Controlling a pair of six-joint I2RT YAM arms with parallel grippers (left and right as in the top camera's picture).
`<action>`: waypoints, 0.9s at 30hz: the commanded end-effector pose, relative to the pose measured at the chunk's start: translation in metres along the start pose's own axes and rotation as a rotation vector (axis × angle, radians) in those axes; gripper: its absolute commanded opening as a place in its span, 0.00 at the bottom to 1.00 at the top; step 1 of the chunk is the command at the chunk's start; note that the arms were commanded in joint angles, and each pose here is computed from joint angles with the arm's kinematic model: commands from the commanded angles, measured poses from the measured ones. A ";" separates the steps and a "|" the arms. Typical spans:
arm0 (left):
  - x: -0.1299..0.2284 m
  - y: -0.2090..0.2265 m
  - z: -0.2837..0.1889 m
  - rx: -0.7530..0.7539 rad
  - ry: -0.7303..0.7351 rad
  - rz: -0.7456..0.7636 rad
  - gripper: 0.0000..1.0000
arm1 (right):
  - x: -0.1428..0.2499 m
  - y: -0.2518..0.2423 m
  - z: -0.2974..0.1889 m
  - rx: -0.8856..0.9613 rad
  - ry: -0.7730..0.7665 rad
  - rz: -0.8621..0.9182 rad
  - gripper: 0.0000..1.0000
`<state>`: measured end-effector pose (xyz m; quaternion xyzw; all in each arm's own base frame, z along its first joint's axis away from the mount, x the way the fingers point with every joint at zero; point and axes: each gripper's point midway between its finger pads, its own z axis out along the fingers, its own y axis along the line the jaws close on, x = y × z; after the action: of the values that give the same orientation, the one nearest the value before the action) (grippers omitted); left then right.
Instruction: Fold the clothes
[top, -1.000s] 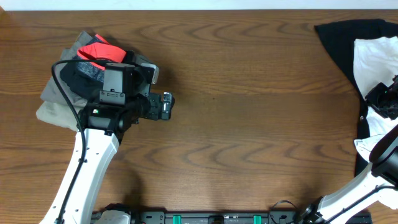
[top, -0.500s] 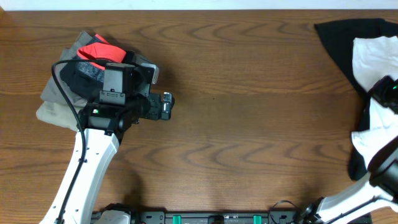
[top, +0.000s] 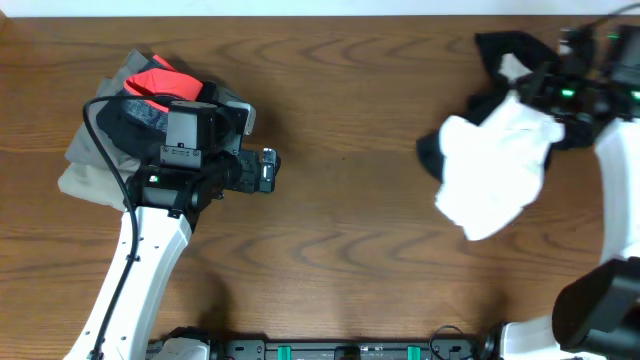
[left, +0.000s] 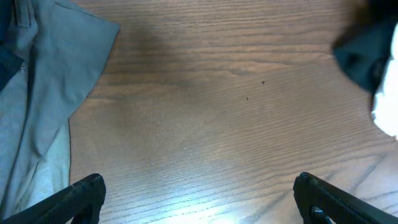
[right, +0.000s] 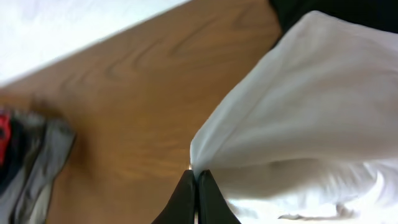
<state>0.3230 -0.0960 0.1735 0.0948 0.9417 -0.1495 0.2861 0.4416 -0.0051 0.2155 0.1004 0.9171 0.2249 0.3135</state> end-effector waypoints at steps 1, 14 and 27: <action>-0.009 -0.002 -0.005 -0.003 -0.024 0.014 0.98 | 0.009 0.024 0.015 0.012 0.027 -0.098 0.01; -0.009 -0.002 -0.005 -0.003 -0.025 0.015 0.98 | -0.007 -0.037 -0.004 0.358 -0.047 -0.111 0.01; -0.013 -0.002 -0.005 -0.002 -0.044 0.019 0.98 | -0.063 -0.206 -0.191 0.609 -0.410 0.340 0.01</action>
<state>0.3252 -0.0963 0.1752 0.0952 0.9399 -0.1499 0.2917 0.3684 -0.2633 0.2241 0.3769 0.8626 -0.0426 0.3348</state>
